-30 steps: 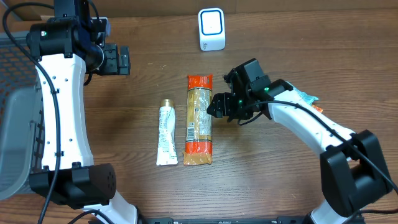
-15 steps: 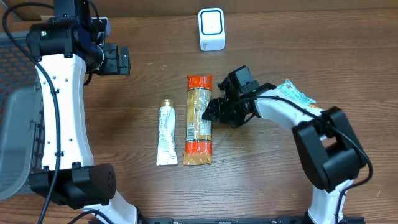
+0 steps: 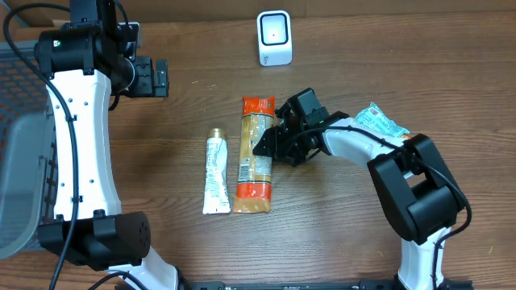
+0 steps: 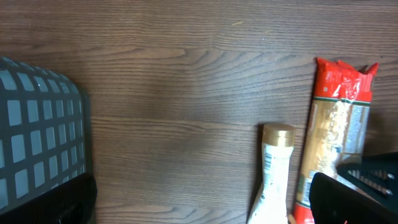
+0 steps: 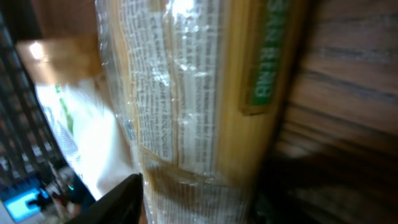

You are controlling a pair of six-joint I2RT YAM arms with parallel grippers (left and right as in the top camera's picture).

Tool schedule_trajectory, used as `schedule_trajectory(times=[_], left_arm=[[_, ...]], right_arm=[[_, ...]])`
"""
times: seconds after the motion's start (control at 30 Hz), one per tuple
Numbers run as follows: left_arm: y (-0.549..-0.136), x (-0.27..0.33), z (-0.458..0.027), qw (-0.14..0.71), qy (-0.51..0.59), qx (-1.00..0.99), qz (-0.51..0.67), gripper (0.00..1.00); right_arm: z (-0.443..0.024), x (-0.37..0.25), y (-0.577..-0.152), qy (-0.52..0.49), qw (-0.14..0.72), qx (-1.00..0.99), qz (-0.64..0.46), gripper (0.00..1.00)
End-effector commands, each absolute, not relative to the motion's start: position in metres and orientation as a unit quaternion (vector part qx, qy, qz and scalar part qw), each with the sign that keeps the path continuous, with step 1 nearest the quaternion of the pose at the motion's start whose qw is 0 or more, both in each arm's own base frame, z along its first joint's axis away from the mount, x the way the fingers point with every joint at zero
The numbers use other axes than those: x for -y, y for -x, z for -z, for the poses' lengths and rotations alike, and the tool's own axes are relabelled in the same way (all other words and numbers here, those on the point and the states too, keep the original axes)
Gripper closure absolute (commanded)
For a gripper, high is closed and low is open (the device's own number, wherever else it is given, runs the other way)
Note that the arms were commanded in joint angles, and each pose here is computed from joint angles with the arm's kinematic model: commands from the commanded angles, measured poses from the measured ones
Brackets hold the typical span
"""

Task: Scan the item barcode

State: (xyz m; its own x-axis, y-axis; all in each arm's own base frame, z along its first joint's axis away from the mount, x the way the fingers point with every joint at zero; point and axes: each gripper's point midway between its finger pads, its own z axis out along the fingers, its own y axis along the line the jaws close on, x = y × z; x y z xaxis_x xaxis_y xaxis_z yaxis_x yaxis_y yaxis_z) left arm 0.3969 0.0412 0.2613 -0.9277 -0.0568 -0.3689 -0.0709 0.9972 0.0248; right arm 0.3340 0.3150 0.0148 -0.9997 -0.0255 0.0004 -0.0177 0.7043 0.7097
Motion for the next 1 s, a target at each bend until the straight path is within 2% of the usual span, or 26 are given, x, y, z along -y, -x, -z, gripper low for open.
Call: schedule_trajectory(times=[0.0,0.13,0.2,0.4,0.67,0.8,0.97], left_arm=[[-0.399,-0.039,-0.257,0.181,0.021,-0.983,-0.022,0.00],[-0.399,-0.040,-0.257,0.181,0.021,-0.983,-0.022,0.00],[-0.399,-0.040,-0.257,0.181,0.021,-0.983,-0.022,0.01],[-0.399,-0.040,-0.257,0.181,0.021,-0.983,-0.022,0.01],[-0.399,-0.040,-0.257,0.181,0.021,-0.983,-0.022,0.00],[-0.399,-0.040,-0.257,0.181,0.021,-0.983,-0.022,0.00],[-0.399,-0.040,-0.257,0.181,0.021,-0.983,-0.022,0.00]], right_arm=[[0.016,-0.317,-0.322,0.026,0.038,0.934,0.354,0.56],[0.012,-0.321,-0.323,0.022,0.038,0.930,0.365,0.85],[0.010,-0.322,-0.322,0.021,0.043,0.927,0.373,0.92],[-0.018,-0.326,-0.322,-0.022,0.036,0.908,0.416,0.96],[-0.076,-0.310,-0.322,-0.067,-0.027,0.914,0.398,0.96],[-0.090,-0.279,-0.321,-0.036,-0.047,0.944,0.325,0.96],[-0.103,-0.226,-0.321,-0.008,-0.063,0.985,0.160,0.96]])
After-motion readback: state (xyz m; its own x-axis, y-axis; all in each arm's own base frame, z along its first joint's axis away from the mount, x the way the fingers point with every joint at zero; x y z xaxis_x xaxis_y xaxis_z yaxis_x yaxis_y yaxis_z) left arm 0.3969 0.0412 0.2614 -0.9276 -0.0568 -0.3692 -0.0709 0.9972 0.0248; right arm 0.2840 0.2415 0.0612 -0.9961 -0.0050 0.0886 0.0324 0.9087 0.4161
